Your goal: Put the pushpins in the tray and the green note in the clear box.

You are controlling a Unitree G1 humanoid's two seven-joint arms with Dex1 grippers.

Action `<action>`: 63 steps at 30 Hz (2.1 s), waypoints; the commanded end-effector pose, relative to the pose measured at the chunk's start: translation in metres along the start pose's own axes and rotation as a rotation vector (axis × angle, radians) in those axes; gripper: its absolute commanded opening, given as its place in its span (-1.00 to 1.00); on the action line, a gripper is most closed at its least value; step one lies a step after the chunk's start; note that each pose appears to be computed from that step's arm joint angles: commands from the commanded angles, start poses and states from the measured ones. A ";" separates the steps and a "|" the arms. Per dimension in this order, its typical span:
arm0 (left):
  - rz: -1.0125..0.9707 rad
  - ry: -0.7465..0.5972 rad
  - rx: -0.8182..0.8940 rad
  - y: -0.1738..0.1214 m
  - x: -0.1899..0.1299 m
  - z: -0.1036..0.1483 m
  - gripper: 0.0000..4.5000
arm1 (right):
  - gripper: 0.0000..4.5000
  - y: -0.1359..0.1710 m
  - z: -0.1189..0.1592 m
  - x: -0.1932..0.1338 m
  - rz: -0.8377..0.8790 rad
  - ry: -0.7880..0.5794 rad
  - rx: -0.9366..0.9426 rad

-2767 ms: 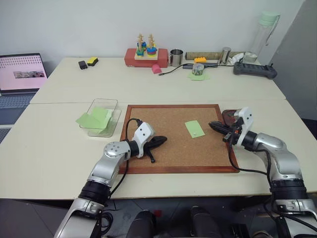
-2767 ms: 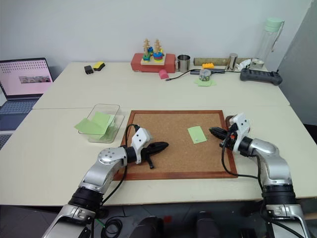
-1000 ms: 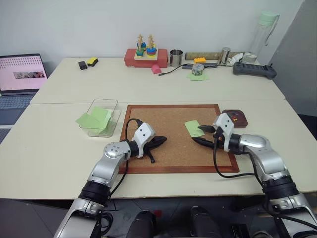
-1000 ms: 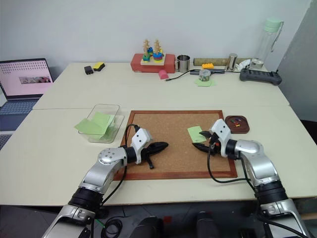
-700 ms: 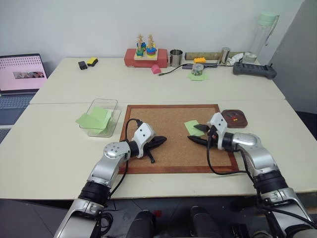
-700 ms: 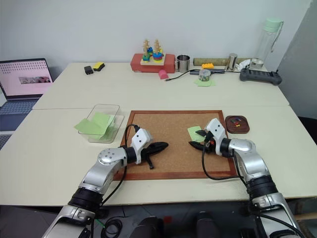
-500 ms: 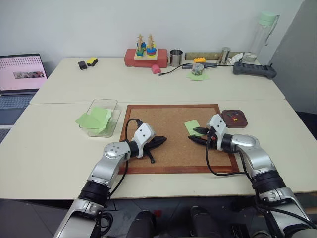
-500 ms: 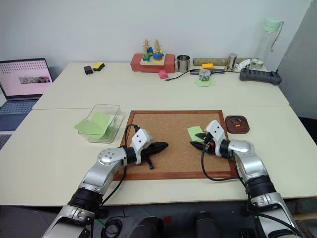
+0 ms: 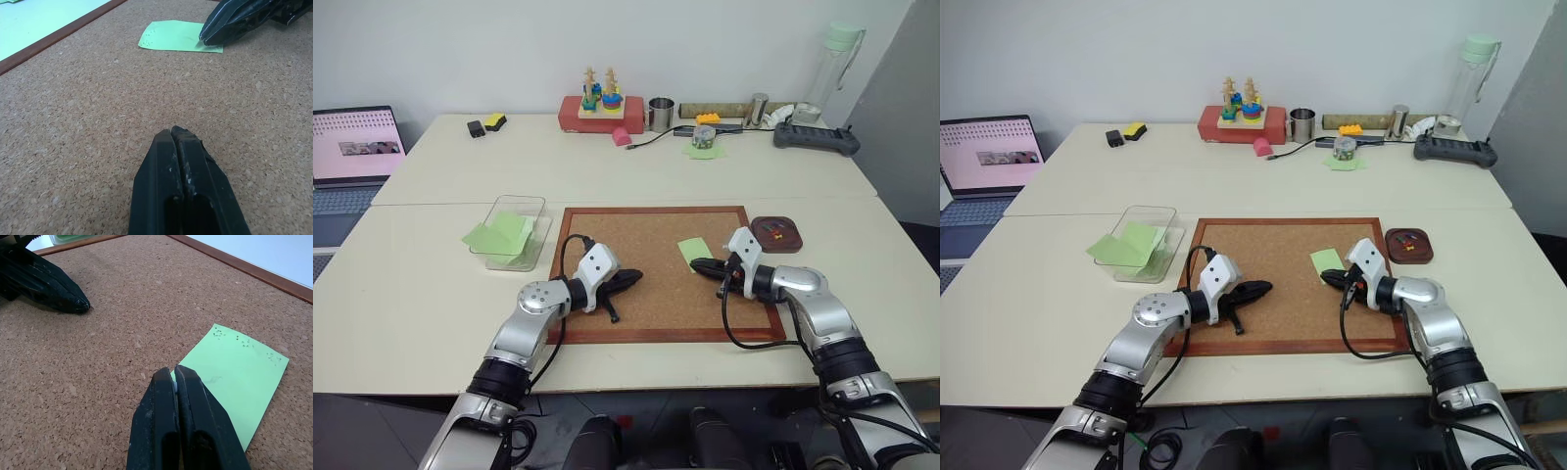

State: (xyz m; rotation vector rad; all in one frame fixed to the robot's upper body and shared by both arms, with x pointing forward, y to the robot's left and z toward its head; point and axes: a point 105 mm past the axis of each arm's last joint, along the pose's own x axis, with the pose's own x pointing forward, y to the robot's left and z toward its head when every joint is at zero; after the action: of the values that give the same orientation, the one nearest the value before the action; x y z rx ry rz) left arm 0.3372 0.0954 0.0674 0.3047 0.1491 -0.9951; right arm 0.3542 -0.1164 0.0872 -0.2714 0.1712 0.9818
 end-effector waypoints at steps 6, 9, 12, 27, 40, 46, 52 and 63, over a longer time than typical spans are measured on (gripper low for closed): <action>0.034 0.079 -0.091 0.003 -0.005 -0.024 -1.00 | -1.00 0.002 0.058 -0.009 0.036 -0.139 -0.133; 0.065 -0.009 -0.130 0.015 -0.008 0.003 -1.00 | -1.00 0.003 0.068 -0.012 0.043 -0.155 -0.160; 0.072 -0.092 -0.174 0.018 -0.014 0.028 -1.00 | -1.00 0.006 0.078 -0.014 0.048 -0.176 -0.178; -0.049 -0.574 -0.922 -0.009 -0.033 0.094 0.04 | -1.00 0.022 0.111 -0.013 0.076 -0.242 -0.351; -0.095 -0.612 -1.024 -0.017 0.000 0.115 0.55 | -1.00 0.050 0.117 -0.012 0.160 -0.243 -0.577; -0.115 -0.661 -1.042 -0.015 0.001 0.123 0.32 | -1.00 0.054 0.118 -0.011 0.170 -0.245 -0.599; -0.116 -0.684 -1.049 -0.013 -0.001 0.124 -0.21 | -1.00 0.056 0.117 -0.011 0.178 -0.242 -0.636; -0.130 -0.661 -1.029 -0.019 0.000 0.120 -0.98 | -1.00 0.057 0.119 -0.009 0.176 -0.254 -0.658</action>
State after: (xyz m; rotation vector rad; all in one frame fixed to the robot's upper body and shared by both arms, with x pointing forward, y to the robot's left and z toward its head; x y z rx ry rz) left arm 0.3235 0.0511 0.1693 -0.9943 0.0921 -0.9401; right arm 0.3087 -0.0627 0.1855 -0.7233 -0.3215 1.2040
